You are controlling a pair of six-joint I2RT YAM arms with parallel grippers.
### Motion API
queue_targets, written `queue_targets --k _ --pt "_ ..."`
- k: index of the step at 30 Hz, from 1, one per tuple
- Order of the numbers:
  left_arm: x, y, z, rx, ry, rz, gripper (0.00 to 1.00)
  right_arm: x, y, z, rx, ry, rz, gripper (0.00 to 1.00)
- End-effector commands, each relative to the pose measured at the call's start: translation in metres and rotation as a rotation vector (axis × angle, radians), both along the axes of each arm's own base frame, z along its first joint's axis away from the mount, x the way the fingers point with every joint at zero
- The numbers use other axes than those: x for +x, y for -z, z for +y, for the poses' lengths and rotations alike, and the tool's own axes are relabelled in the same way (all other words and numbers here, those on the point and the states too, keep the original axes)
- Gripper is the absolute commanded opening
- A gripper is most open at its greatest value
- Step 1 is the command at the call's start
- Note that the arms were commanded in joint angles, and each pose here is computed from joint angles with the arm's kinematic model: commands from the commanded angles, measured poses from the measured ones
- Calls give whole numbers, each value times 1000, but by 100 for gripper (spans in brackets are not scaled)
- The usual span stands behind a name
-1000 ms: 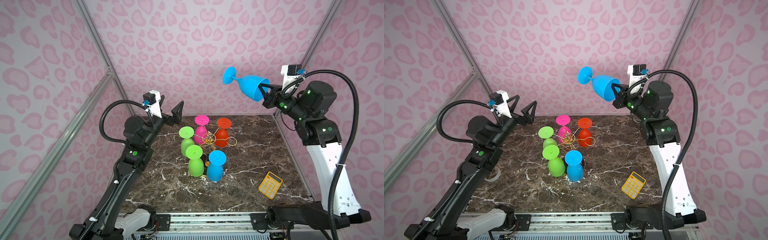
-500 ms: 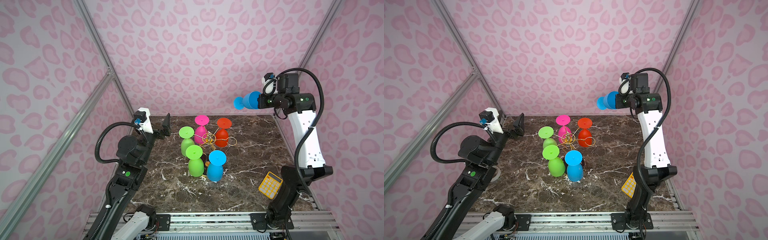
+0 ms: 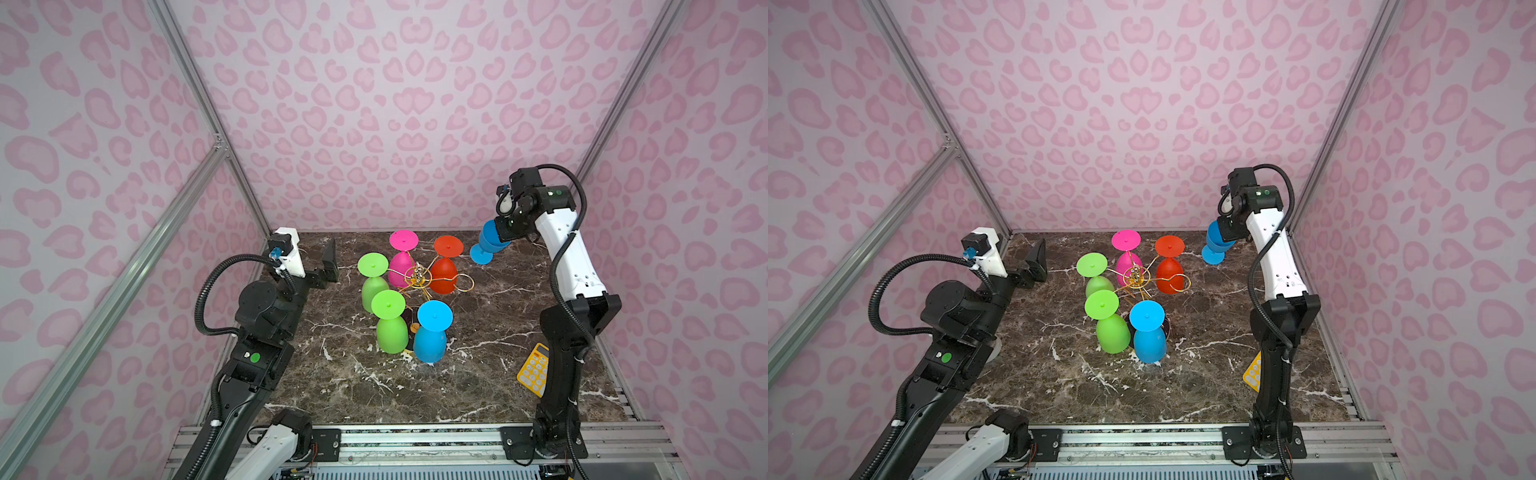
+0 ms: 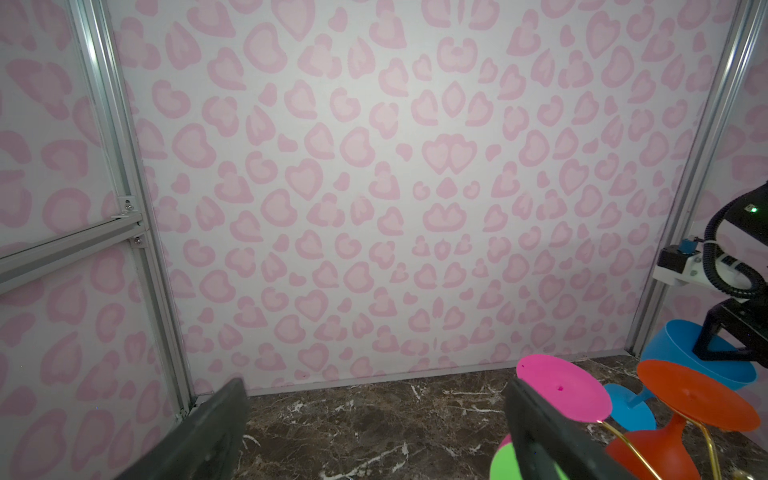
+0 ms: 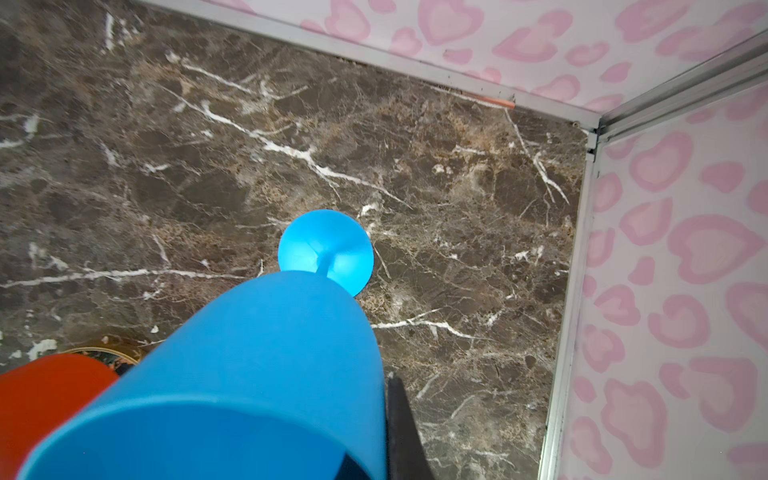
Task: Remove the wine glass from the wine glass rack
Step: 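Lower the glass upright onto the table beyond the rack and open the right gripper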
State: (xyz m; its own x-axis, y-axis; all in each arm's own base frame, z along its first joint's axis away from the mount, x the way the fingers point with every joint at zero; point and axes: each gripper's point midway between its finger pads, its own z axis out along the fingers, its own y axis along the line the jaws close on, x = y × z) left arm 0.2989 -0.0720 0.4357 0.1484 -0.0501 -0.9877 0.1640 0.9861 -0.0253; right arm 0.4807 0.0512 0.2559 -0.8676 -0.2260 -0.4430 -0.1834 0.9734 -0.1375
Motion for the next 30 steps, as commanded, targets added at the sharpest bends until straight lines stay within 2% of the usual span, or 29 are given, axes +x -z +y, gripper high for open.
queue_targets --k 1,17,30 --pt "-1 5 2 -10 -7 16 97 3 22 2 -44 -17 57 0" --pt "-4 16 4 -15 -10 48 97 24 90 17 -79 -45 175 0" --pt "-4 18 1 -24 7 61 98 25 91 20 -50 -46 176 25"
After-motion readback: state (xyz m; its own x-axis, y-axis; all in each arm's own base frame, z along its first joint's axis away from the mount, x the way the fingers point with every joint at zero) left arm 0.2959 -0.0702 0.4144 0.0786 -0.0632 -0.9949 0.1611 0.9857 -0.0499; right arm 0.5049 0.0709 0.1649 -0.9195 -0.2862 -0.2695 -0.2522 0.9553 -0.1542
